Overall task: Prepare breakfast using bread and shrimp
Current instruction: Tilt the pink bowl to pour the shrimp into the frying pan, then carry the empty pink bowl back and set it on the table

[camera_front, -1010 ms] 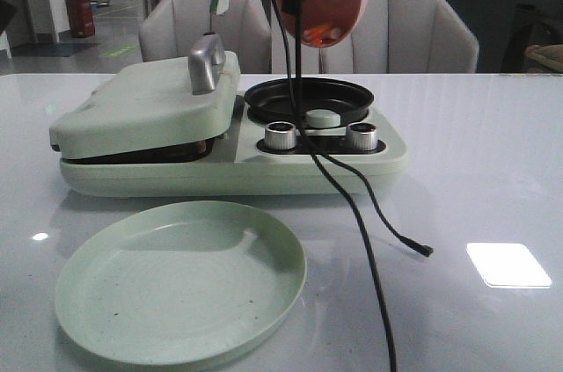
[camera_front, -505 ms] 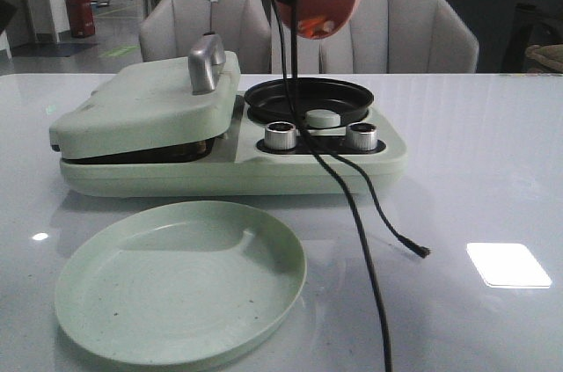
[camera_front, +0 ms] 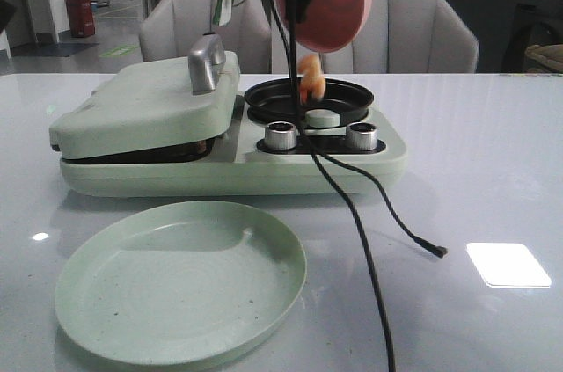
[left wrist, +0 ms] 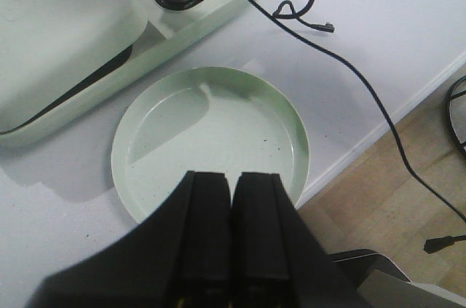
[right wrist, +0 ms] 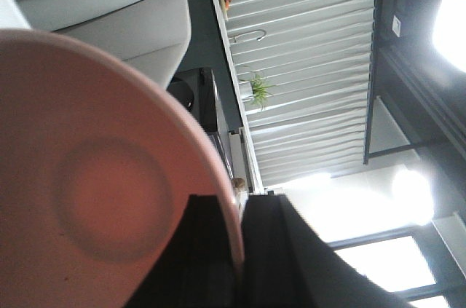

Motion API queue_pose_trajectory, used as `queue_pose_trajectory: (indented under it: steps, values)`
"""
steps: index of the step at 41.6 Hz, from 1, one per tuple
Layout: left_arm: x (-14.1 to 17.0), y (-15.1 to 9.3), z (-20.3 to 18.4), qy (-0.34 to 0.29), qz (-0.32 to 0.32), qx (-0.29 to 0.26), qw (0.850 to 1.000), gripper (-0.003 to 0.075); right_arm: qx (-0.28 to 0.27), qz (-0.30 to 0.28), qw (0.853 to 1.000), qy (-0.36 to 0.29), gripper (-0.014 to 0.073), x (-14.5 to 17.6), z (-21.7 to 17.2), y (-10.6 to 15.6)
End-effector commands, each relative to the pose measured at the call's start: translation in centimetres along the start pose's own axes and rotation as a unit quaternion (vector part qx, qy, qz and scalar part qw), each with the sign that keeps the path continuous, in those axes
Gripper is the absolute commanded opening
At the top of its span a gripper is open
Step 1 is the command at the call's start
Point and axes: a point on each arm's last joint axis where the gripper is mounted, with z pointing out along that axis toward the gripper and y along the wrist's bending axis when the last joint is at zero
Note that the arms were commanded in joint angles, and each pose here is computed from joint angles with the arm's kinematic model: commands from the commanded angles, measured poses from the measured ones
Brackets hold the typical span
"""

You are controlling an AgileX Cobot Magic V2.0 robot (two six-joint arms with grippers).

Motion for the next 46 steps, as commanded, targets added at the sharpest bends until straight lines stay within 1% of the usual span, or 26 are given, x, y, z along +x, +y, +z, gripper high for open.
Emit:
queue_pose_trajectory:
  steps: [1,2,4,5,6,9,11,17,20,24,26,27,28,29,31,32,33,34,36,38,39,40,42,44,45,46]
  values:
    - [-1.4,-0.2,-0.7,-0.052,-0.003,0.003,0.999,0.0101,0.070,0.079,0.994,-0.003,0.0045,-0.1,-0.9,-7.6]
    - [-1.4,-0.2,-0.7,-0.052,-0.003,0.003,0.999,0.0101,0.056,0.091,0.994,-0.007,0.0045,-0.2,-0.9,-7.3]
    - [-1.4,-0.2,-0.7,-0.052,-0.003,0.003,0.999,0.0101,0.015,0.090,0.996,-0.018,0.0045,-0.4,-0.5,-5.6]
    - [-1.4,-0.2,-0.7,-0.052,-0.003,0.003,0.999,0.0101,0.005,0.080,0.997,-0.020,0.0045,-0.4,-0.2,-4.8]
    - [-1.4,-0.2,-0.7,-0.052,-0.003,0.003,0.999,0.0101,0.004,0.064,0.998,-0.018,0.0045,-0.3,-0.1,-4.1]
    - [-1.4,-0.2,-0.7,-0.052,-0.003,0.003,0.999,0.0101,0.047,0.031,0.998,-0.001,0.0045,-0.1,0.0,-3.7]
    - [-1.4,-0.2,-0.7,-0.052,-0.003,0.003,0.999,0.0101,0.073,0.024,0.997,0.009,0.0045,0.1,-0.1,-4.1]
    - [-1.4,-0.2,-0.7,-0.052,-0.003,0.003,0.999,0.0101,0.084,0.069,0.994,0.011,0.0045,0.3,-0.4,-7.3]
    - [-1.4,-0.2,-0.7,-0.052,-0.003,0.003,0.999,0.0101,0.071,0.099,0.992,0.018,0.0045,0.7,-0.7,-9.2]
    - [-1.4,-0.2,-0.7,-0.052,0.001,0.001,0.999,0.0101,0.017,0.156,0.987,0.043,0.0044,1.8,-1.0,-11.8]
    - [-1.4,-0.1,-0.7,-0.052,0.002,-0.001,0.999,0.0101,-0.025,0.196,0.978,0.059,0.0044,2.7,-1.0,-13.5]
    - [-1.4,-0.1,-0.7,-0.050,0.004,-0.002,0.999,0.0101,-0.047,0.212,0.974,0.068,0.0044,3.1,-1.0,-13.7]
    - [-1.4,-0.1,-0.7,-0.050,0.005,-0.003,0.999,0.0101,-0.075,0.234,0.966,0.080,0.0044,3.7,-1.0,-14.4]
    - [-1.4,-0.1,-0.7,-0.050,0.006,-0.004,0.999,0.0101,-0.087,0.246,0.962,0.086,0.0044,4.2,-0.9,-15.0]
    - [-1.4,-0.1,-0.7,-0.050,0.007,-0.004,0.999,0.0101,-0.133,0.281,0.945,0.104,0.0044,5.4,-0.7,-15.8]
    - [-1.4,-0.1,-0.7,-0.050,0.007,-0.004,0.999,0.0101,-0.146,0.292,0.939,0.110,0.0044,6.2,-0.5,-16.4]
    - [-1.4,-0.1,-0.7,-0.050,0.007,-0.004,0.999,0.0101,-0.162,0.299,0.933,0.116,0.0044,6.6,-0.5,-16.2]
    - [-1.4,-0.1,-0.7,-0.050,0.007,-0.004,0.999,0.0101,-0.178,0.316,0.925,0.117,0.0044,7.5,-0.5,-16.9]
    - [-1.4,-0.1,-0.7,-0.050,0.007,-0.004,0.999,0.0101,-0.211,0.331,0.912,0.122,0.0044,8.8,-0.5,-16.8]
    - [-1.4,-0.1,-0.7,-0.049,0.007,-0.004,0.999,0.0101,-0.231,0.350,0.900,0.118,0.0044,10.3,-0.8,-17.5]
    - [-1.4,-0.1,-0.7,-0.049,0.007,-0.004,0.999,0.0101,-0.249,0.355,0.892,0.125,0.0044,11.1,-0.9,-17.0]
    - [-1.4,-0.1,-0.7,-0.049,0.007,-0.004,0.999,0.0101,-0.256,0.367,0.886,0.124,0.0044,12.1,-1.1,-17.5]
    - [-1.4,-0.1,-0.7,-0.049,0.007,-0.004,0.999,0.0101,-0.280,0.374,0.873,0.137,0.0044,13.9,-1.5,-16.8]
    - [-1.4,-0.1,-0.7,-0.049,0.007,-0.004,0.999,0.0101,-0.290,0.387,0.863,0.145,0.0044,16.0,-1.8,-16.9]
    - [-1.4,-0.1,-0.7,-0.049,0.007,-0.004,0.999,0.0101,-0.301,0.389,0.856,0.156,0.0044,17.0,-2.1,-16.3]
    - [-1.4,-0.1,-0.7,-0.049,0.007,-0.004,0.999,0.0101,-0.303,0.399,0.851,0.157,0.0044,17.8,-2.3,-16.5]
